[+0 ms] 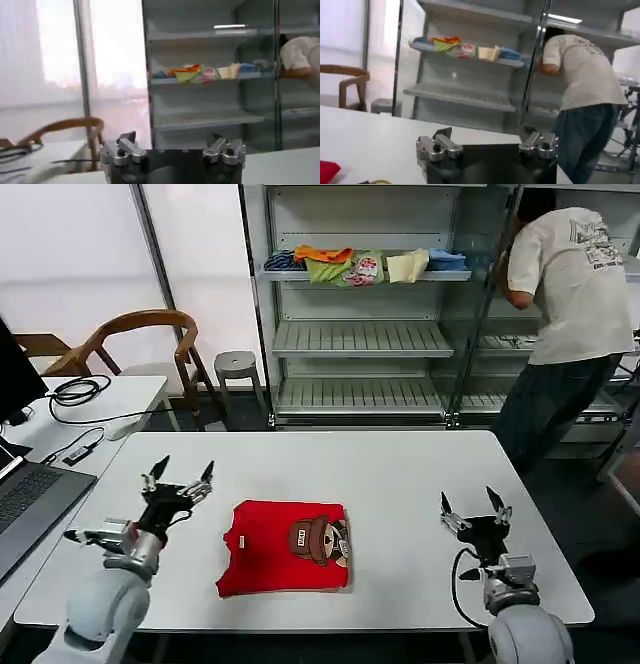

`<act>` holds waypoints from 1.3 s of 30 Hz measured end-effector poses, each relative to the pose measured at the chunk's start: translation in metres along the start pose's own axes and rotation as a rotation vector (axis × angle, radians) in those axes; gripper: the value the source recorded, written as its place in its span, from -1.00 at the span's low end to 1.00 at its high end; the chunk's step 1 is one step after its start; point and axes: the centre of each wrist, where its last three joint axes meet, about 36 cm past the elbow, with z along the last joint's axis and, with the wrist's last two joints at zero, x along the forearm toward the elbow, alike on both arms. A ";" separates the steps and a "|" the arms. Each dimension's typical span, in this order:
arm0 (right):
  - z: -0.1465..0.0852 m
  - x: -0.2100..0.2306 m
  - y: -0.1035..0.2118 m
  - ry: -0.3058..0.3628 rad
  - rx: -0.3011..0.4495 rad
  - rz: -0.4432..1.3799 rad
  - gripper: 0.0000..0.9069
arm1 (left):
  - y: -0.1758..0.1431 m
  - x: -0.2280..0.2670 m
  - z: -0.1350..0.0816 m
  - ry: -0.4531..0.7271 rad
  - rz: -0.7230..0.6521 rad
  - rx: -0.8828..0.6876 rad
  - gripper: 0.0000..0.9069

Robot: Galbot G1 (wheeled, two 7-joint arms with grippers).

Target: Fold and organize the clothes.

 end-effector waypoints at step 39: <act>0.014 -0.036 0.035 -0.071 0.046 -0.068 1.00 | 0.076 0.005 0.049 -0.023 -0.031 -0.203 1.00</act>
